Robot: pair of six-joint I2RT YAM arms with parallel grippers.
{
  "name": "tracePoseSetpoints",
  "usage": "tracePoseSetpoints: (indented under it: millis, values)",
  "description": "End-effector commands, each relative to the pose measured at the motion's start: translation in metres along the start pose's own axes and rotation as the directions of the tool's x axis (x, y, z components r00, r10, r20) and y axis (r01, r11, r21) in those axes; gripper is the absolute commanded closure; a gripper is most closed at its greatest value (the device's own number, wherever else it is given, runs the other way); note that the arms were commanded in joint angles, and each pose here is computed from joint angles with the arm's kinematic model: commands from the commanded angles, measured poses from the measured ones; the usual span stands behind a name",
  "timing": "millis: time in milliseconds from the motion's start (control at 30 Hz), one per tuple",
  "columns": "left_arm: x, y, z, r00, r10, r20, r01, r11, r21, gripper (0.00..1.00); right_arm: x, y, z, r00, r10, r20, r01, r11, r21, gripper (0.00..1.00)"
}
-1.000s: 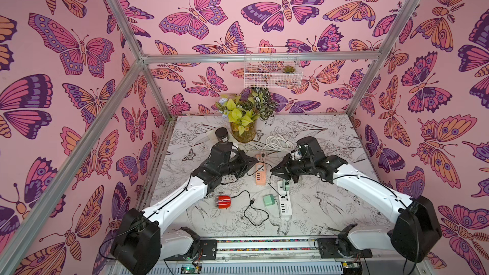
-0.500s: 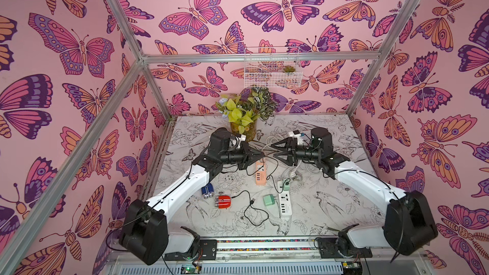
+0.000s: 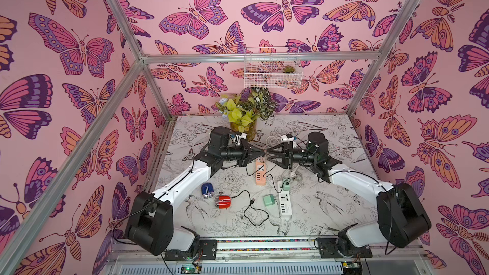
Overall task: Charge the electric shaver
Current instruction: Pick up the charging cable from the center of the board.
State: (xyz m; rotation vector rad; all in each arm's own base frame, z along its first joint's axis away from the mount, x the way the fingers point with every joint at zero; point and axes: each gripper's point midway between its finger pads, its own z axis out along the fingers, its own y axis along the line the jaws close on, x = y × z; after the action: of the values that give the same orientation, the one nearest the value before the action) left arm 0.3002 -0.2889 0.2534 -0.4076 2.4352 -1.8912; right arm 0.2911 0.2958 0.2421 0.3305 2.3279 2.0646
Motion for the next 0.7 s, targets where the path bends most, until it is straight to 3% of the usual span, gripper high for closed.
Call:
tracePoseSetpoints:
  millis: [0,367,667]
  values:
    - [0.001,-0.006,0.0,0.999,0.019,-0.026,-0.019,1.0,0.025,1.0,0.004,0.015,0.003,0.999,-0.043,-0.019,0.042,0.998,-0.048,0.51]
    - [-0.003,-0.003,0.001,1.0,0.014,-0.02,-0.013,1.0,0.02,1.0,0.012,0.014,0.019,0.999,-0.028,-0.037,0.026,0.999,-0.048,0.77]
    - [-0.001,-0.003,0.001,1.0,0.014,-0.028,-0.013,1.0,0.022,1.0,0.008,0.008,0.019,1.0,-0.021,-0.019,0.021,0.999,-0.028,0.82]
